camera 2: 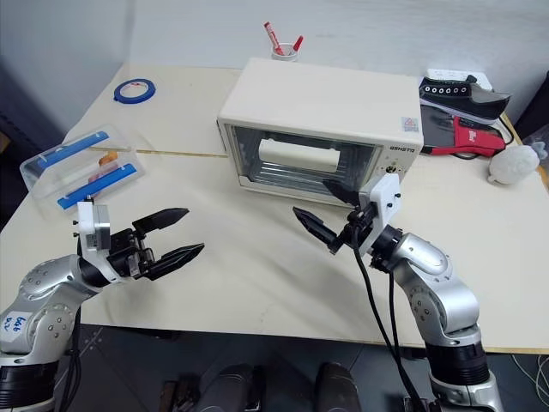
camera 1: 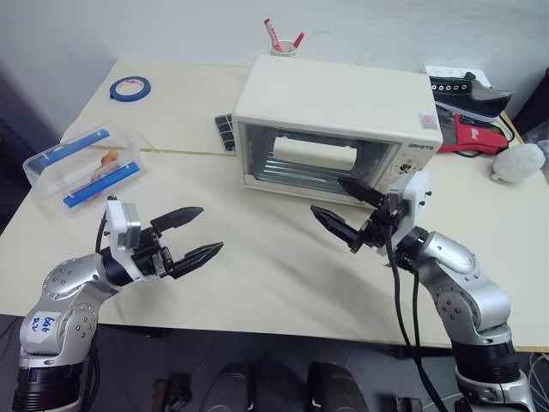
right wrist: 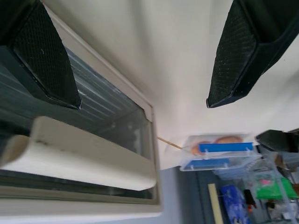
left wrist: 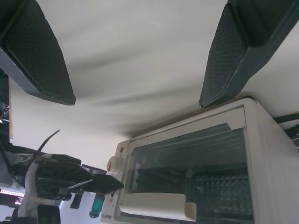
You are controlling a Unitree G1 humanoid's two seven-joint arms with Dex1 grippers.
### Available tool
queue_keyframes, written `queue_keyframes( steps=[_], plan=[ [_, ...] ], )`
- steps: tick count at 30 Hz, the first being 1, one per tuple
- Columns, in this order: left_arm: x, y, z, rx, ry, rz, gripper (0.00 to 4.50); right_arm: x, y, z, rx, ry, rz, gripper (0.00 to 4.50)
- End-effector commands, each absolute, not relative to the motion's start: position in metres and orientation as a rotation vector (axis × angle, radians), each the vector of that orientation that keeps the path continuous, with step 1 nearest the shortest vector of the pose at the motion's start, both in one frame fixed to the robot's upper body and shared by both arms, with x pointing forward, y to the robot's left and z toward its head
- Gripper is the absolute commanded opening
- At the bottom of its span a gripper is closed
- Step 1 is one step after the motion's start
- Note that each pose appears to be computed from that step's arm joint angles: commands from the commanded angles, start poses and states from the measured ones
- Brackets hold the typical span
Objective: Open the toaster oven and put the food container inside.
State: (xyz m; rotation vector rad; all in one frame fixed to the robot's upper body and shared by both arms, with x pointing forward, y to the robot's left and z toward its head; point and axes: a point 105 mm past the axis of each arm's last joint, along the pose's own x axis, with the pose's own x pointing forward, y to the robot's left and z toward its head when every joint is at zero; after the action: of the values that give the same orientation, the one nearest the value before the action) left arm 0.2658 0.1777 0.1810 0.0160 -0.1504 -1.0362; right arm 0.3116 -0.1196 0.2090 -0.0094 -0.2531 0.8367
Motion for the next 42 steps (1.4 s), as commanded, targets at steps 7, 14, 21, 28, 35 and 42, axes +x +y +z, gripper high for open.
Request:
queue_keyframes(
  steps=[7, 14, 21, 28, 35, 42],
  plan=[
    [0.265, 0.175, 0.200, 0.033, -0.242, -1.041, 4.50, 0.306, -0.119, 0.242, -0.041, -0.422, 0.874, 4.45],
    [0.268, 0.180, 0.199, 0.033, -0.212, -1.057, 4.50, 0.287, -0.115, 0.216, -0.040, -0.316, 0.969, 4.45],
    [0.281, 0.193, 0.219, 0.027, -0.244, -1.037, 4.50, 0.265, -0.120, 0.190, -0.178, -0.257, 1.066, 4.45],
    [0.307, 0.196, 0.231, 0.030, -0.259, -1.077, 3.03, 0.260, -0.124, 0.179, -0.238, -0.246, 1.085, 4.50],
    [0.367, 0.170, 0.242, 0.114, -0.354, -1.035, 0.82, 0.263, -0.124, 0.182, -0.261, -0.256, 1.097, 4.50],
    [0.356, 0.175, 0.234, 0.037, -0.314, -1.144, 0.04, 0.268, -0.136, 0.191, -0.207, -0.267, 0.983, 4.50]
  ],
)
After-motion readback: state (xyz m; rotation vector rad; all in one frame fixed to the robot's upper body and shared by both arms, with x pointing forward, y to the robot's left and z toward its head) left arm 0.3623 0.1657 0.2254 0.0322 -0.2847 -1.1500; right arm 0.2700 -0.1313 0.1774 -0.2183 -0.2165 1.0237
